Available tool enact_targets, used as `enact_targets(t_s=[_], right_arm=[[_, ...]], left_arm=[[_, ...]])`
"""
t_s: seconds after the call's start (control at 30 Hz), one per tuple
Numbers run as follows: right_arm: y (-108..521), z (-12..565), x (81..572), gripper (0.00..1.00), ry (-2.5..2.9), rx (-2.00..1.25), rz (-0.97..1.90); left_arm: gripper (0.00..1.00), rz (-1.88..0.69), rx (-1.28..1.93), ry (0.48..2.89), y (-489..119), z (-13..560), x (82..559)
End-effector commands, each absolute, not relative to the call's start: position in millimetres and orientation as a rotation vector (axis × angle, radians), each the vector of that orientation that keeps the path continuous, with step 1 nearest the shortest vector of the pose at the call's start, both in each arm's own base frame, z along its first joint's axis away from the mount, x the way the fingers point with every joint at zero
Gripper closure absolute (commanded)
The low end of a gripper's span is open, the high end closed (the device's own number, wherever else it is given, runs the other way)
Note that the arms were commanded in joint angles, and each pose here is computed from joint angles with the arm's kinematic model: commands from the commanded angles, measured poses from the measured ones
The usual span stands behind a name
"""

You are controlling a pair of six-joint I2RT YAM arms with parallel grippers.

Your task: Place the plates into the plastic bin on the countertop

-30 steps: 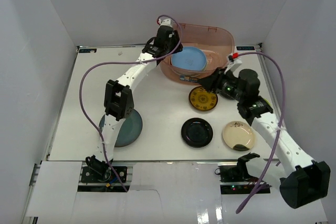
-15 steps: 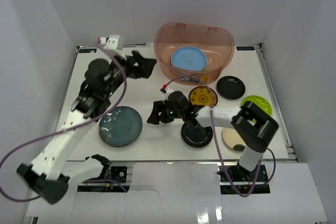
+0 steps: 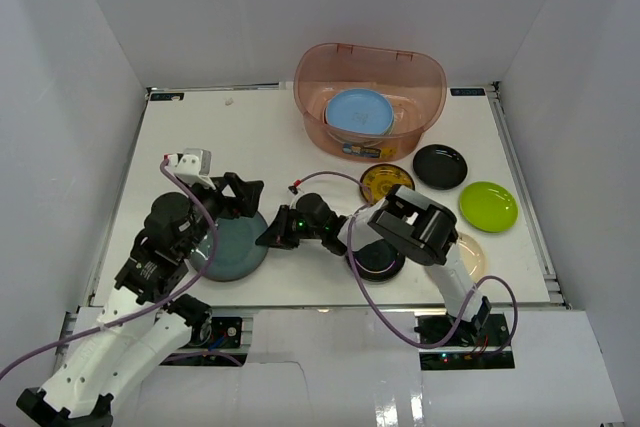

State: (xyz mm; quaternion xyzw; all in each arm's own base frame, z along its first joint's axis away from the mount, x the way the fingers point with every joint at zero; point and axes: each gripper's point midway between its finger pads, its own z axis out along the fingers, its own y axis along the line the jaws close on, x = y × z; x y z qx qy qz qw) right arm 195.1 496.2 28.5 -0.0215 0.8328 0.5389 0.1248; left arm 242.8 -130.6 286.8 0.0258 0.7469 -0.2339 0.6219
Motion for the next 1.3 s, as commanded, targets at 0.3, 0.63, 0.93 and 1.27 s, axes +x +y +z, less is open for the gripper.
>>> enact_targets(t_s=[0.3, 0.63, 0.93, 1.27], right_arm=[[420.5, 209.6, 281.9, 0.92, 1.980, -0.049, 1.370], [257.2, 331.3, 425.4, 0.92, 1.726, 0.157, 1.253], [187.4, 296.5, 536.1, 0.92, 1.852, 0.216, 0.959], [188.3, 233.6, 564.6, 0.92, 2.021, 0.246, 0.932]], left_arm=[[0.02, -0.499, -0.046, 1.595, -104.3, 318.1, 232.5], [0.02, -0.702, 0.067, 1.662, -153.3, 304.8, 222.2], [0.02, -0.982, 0.289, 2.035, -233.6, 226.2, 213.0], [0.02, -1.155, 0.381, 2.383, -275.2, 132.1, 189.0]])
